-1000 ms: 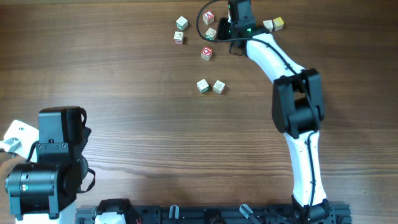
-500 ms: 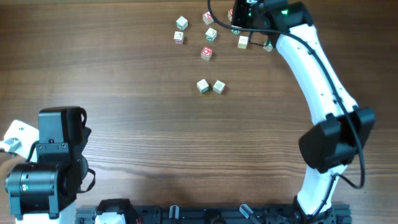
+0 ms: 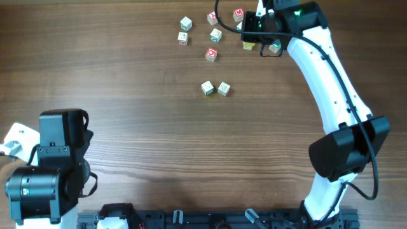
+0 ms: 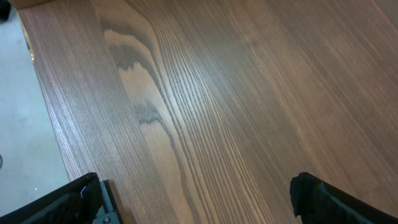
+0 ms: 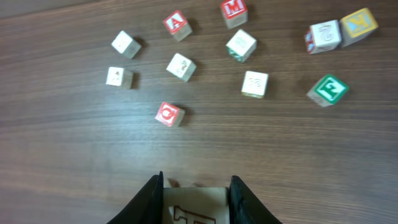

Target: Form a horizontal line

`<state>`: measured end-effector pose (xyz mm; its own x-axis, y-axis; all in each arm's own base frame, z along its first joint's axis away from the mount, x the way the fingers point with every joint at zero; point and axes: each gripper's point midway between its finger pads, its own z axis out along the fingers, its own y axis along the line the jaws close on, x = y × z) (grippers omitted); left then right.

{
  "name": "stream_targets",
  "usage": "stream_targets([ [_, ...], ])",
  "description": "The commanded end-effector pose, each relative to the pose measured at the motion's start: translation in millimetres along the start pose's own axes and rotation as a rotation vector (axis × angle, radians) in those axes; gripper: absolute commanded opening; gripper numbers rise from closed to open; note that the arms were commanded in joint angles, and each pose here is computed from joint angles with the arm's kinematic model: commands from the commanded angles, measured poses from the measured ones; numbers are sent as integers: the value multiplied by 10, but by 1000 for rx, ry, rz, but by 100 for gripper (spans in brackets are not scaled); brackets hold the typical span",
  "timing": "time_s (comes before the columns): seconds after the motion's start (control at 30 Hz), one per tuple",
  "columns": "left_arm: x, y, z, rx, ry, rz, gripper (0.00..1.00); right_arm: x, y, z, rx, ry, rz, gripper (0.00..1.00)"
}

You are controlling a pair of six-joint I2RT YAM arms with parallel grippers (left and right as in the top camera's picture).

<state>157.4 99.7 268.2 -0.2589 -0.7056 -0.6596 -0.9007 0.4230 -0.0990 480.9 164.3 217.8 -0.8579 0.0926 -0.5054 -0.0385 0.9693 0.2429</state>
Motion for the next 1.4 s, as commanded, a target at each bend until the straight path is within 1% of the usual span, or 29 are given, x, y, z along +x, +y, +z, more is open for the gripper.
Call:
stream_targets([
  [0.0, -90, 27, 7, -19, -48, -27, 100, 8, 121, -132, -77, 8, -7, 22],
  [0.07, -164, -106, 1, 34, -72, -69, 100, 51, 104, -139, -71, 25, -7, 22],
  [0.1, -149, -213, -4, 84, -53, -87, 100, 69, 97, -139, -68, 32, -10, 22],
  [0.2, 51, -487, -47, 223, 84, -100, 100, 145, 64, -140, -54, 63, -8, 22],
  [0.37, 22, -858, -91, 364, 113, -102, 100, 232, -12, -138, -17, 95, -9, 22],
  [0.43, 116, -1090, -100, 438, 190, -95, 100, 248, -81, -134, 21, 98, -9, 21],
  [0.5, 273, -1329, -87, 497, 296, -74, 100, 269, -143, -135, 55, 104, -9, 22],
  [0.57, 461, -1528, -9, 510, 402, -41, 100, 286, -186, -139, 78, 109, -10, 22],
  [0.6, 572, -1621, 87, 489, 450, -18, 100, 285, -197, -140, 84, 108, -9, 22],
  [0.7, 810, -1792, 327, 424, 522, 35, 100, 287, -197, -135, 84, 110, -8, 22],
  [0.73, 959, -1890, 421, 406, 569, 62, 100, 293, -201, -119, 86, 113, -8, 22],
  [0.8, 1225, -2079, 531, 405, 650, 111, 96, 302, -214, -88, 91, 117, -6, 22],
  [0.87, 1461, -2302, 600, 458, 701, 200, 79, 327, -269, -15, 116, 119, -7, 21],
  [0.9, 1573, -2403, 620, 484, 724, 232, 74, 350, -316, 43, 138, 123, -8, 22],
  [0.93, 1696, -2494, 661, 496, 745, 254, 65, 388, -372, 108, 162, 131, -10, 21],
  [1.03, 1891, -2646, 773, 518, 734, 331, 30, 519, -451, 317, 181, 159, -10, 21],
  [1.13, 2028, -2771, 844, 564, 713, 424, 18, 582, -485, 485, 178, 150, -10, 22],
  [1.3, 2248, -2956, 974, 620, 672, 543, 6, 625, -518, 729, 164, 109, -7, 23],
  [1.37, 2379, -2976, 1056, 608, 683, 562, 4, 686, -548, 842, 161, 101, -5, 23],
])
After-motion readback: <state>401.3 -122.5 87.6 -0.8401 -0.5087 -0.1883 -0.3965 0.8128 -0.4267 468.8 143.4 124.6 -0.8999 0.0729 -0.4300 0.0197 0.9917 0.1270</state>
